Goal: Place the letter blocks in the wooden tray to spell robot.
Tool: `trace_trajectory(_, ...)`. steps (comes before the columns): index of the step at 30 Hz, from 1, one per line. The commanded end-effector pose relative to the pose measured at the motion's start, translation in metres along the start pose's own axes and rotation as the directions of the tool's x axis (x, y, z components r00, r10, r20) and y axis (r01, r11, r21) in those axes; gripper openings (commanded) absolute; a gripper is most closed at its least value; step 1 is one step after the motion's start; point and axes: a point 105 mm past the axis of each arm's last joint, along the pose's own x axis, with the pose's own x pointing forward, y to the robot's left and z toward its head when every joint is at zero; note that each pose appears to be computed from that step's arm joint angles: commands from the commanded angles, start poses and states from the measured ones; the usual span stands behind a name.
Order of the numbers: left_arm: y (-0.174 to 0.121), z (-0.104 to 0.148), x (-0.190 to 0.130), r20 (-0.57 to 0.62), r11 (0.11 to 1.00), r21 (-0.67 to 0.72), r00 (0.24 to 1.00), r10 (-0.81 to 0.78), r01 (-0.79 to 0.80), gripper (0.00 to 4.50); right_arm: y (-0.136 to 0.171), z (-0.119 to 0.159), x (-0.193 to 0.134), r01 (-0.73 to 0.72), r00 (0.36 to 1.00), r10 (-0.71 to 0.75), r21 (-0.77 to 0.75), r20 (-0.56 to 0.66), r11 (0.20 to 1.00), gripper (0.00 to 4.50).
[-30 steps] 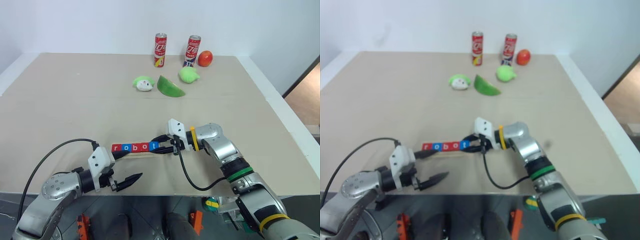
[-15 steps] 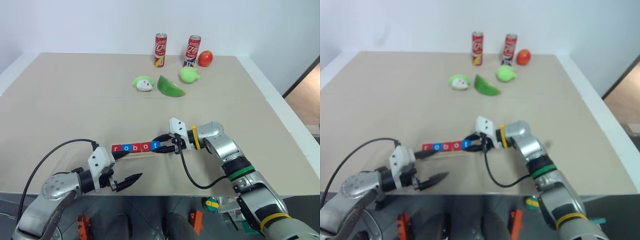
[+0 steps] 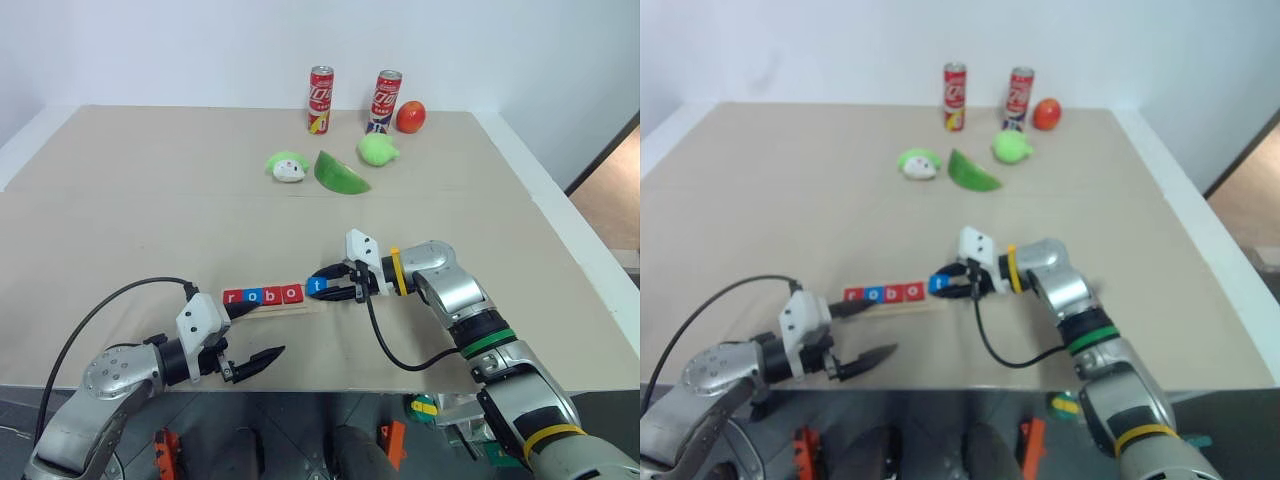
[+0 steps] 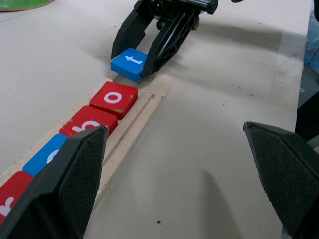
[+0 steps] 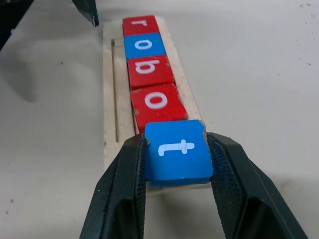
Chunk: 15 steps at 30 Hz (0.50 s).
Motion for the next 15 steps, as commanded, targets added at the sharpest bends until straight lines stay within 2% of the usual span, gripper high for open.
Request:
trace_trajectory(1, -0.002, 0.009, 0.000, 0.017, 0.999, 0.035, 1.000, -0.015, 0.014, 4.50, -0.002, 0.007, -0.002, 0.004, 1.000, -0.003, -0.034, 0.018, 0.999, 1.23)
trace_trajectory(15, 0.000, 0.011, 0.001, 0.019, 1.000, 0.031, 1.000, 0.001, -0.002, 4.50, -0.001, 0.009, 0.009, -0.033, 0.999, 0.034, -0.055, 0.016, 0.998, 1.23)
